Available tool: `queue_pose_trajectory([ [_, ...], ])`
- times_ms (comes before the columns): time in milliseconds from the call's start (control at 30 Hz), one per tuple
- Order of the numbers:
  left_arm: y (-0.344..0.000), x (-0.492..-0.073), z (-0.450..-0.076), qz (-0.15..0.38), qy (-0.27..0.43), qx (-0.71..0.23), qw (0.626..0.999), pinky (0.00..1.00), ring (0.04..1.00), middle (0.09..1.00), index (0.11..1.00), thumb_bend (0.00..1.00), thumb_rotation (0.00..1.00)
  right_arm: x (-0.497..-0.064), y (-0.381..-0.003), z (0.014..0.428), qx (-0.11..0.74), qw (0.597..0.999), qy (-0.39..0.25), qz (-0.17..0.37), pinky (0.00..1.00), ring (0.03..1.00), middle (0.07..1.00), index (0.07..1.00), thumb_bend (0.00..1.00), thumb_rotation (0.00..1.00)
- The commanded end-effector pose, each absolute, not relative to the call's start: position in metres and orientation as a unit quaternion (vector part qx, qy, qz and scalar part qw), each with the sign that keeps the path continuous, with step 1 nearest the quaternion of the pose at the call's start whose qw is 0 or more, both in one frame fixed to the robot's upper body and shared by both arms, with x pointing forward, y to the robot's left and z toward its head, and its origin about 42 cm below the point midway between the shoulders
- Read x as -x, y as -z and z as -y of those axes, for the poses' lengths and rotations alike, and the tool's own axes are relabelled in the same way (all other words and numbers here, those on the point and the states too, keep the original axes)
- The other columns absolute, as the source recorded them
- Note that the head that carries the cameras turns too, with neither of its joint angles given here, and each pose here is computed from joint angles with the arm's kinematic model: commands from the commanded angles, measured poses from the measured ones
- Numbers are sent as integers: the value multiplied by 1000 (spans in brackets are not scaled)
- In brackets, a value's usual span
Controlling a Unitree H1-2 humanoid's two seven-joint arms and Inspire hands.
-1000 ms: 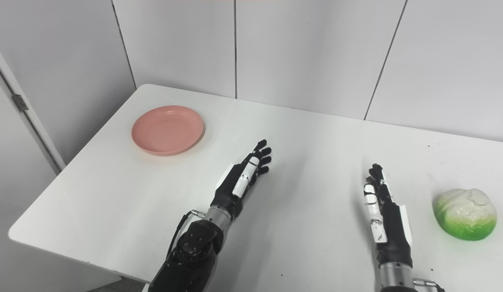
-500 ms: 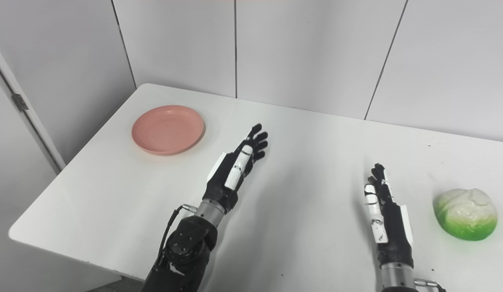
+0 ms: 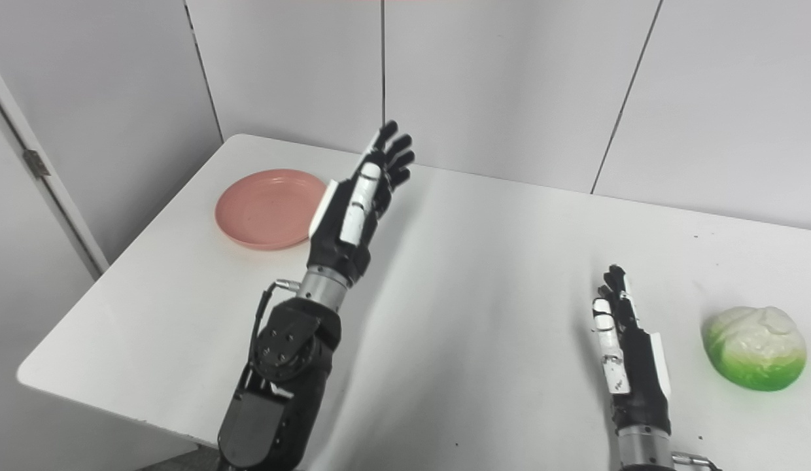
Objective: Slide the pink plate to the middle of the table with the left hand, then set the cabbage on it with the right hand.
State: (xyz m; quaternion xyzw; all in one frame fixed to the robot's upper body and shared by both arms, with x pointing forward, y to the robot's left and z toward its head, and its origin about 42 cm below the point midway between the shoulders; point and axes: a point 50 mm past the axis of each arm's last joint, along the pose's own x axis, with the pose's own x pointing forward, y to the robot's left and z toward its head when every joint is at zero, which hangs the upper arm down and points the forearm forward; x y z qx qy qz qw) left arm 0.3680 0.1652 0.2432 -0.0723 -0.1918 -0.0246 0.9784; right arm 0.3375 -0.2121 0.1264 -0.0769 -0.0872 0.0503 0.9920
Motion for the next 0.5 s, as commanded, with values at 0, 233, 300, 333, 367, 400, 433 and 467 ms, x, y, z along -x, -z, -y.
queue_pose_trajectory([
  [0, -272, -376, -171, 235, 16, 74, 969, 948, 950, 960, 945, 443, 1000, -332, -115, 220, 82, 993, -46, 74, 962, 959, 970, 976, 137, 1000],
  [233, -287, -385, -202, 254, -34, 64, 964, 964, 955, 969, 956, 434, 1000, -331, -116, 221, 89, 992, -45, 78, 950, 948, 960, 967, 129, 1000],
  [300, -289, -387, -211, 259, -45, 64, 963, 955, 952, 968, 958, 432, 1000, -331, -116, 222, 85, 992, -45, 78, 951, 948, 960, 968, 127, 1000],
  [333, -290, -388, -217, 260, -56, 60, 962, 941, 946, 963, 956, 431, 1000, -330, -116, 222, 82, 993, -45, 77, 953, 950, 963, 970, 128, 1000],
  [367, -291, -389, -222, 261, -65, 57, 961, 928, 939, 957, 952, 435, 1000, -330, -116, 222, 79, 993, -46, 75, 957, 952, 964, 971, 127, 1000],
  [400, -292, -389, -228, 262, -73, 53, 961, 933, 941, 956, 950, 442, 1000, -330, -115, 222, 78, 993, -47, 76, 964, 958, 969, 976, 127, 1000],
  [433, -292, -390, -233, 264, -80, 49, 960, 938, 943, 957, 950, 447, 1000, -330, -115, 222, 76, 993, -47, 75, 967, 960, 971, 978, 124, 1000],
  [467, -292, -391, -239, 265, -85, 47, 959, 941, 944, 958, 950, 450, 1000, -330, -115, 223, 74, 993, -48, 74, 970, 961, 972, 979, 122, 1000],
])
